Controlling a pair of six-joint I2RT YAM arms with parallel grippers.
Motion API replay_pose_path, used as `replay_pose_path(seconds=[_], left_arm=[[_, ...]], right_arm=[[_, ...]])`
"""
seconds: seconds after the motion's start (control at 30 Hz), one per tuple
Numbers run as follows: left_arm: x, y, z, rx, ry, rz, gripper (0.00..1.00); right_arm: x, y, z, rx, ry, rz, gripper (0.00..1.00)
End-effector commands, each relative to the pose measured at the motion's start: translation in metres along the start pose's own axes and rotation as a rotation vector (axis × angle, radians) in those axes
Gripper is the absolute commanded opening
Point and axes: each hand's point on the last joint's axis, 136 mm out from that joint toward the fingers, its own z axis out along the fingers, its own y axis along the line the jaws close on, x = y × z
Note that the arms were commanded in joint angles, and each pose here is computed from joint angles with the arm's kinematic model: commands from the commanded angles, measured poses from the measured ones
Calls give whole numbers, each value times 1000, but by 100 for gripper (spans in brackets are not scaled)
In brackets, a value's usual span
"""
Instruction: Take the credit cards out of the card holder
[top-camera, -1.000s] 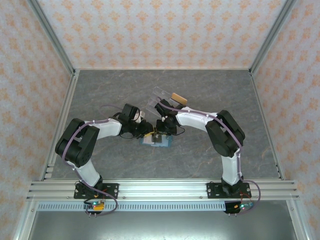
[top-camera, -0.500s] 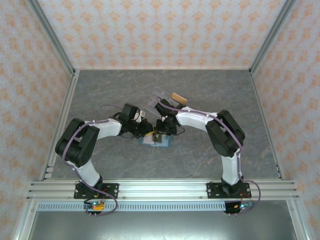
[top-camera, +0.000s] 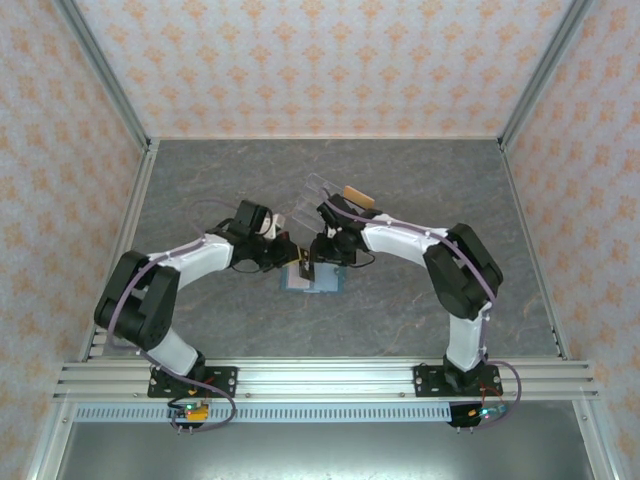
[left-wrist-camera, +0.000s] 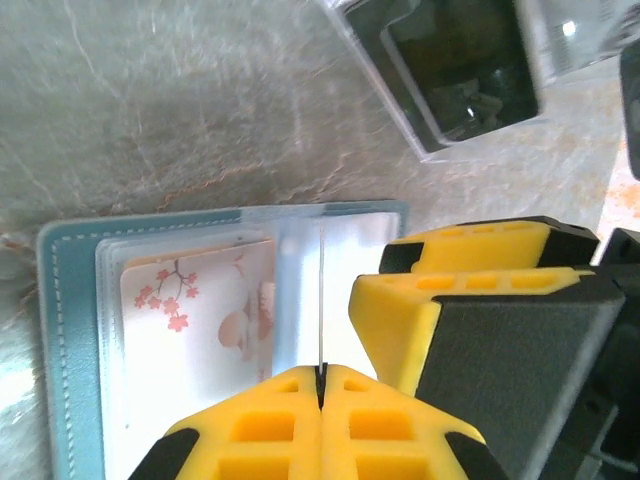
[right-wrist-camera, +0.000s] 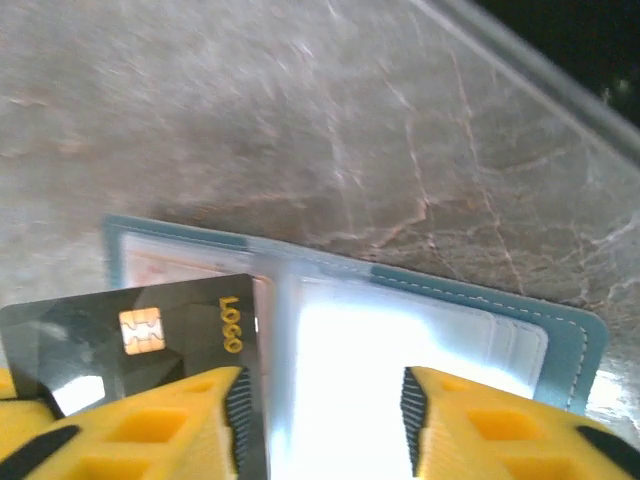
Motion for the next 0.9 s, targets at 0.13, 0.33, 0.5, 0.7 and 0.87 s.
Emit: replay_pose_path(seconds=[0.13, 0.33, 0.5, 0.7, 0.87], left_arm=[[-21, -12, -48, -47, -136, 51, 0], [-39, -46, -72, 76, -271, 30, 0], [-52, -76, -88, 224, -353, -2, 0], [-60, -99, -99, 351, -383, -36, 0], [-63, -107, -101, 397, -387, -54, 0]], right_arm=[[-40, 43, -63, -206, -203, -121, 65], [-62, 61, -87, -417, -225, -90, 73], [-77, 76, -101, -629, -190, -36, 76], [-83, 91, -115, -797, -151, -9, 76], [-76, 93, -114, -824, -119, -23, 73]])
